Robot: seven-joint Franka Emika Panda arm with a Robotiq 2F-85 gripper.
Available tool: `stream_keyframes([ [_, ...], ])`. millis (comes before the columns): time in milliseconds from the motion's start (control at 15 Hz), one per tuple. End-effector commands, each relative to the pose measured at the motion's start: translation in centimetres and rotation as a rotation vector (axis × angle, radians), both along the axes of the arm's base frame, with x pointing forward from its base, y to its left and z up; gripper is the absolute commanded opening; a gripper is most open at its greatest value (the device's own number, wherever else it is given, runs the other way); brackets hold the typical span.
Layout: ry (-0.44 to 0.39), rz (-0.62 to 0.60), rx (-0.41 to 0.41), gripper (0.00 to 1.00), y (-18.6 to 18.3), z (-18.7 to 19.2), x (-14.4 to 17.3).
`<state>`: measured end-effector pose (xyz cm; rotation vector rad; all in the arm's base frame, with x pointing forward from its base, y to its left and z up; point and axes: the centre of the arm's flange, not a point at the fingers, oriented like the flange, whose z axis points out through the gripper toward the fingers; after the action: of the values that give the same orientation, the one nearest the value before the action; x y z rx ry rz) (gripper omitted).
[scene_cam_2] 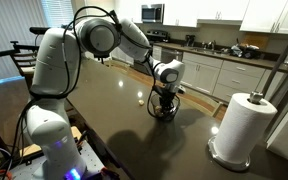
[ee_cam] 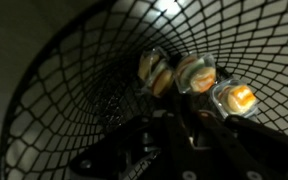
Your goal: Remove one object from the basket and place it on the left side of the counter
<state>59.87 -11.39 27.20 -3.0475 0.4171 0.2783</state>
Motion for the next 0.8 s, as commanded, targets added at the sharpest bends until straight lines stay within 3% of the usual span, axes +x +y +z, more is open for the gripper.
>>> stream_keyframes([
  [0,-0.006,-0.015,-0.047,0.03,0.7,2.3,-0.6],
  [600,-0.051,-0.019,-0.121,0.06,2.6,6.0,-1.1],
  [667,-0.049,-0.021,-0.121,0.32,2.6,5.9,-1.1],
  [733,-0.049,-0.021,-0.123,0.32,2.6,5.7,-1.0],
])
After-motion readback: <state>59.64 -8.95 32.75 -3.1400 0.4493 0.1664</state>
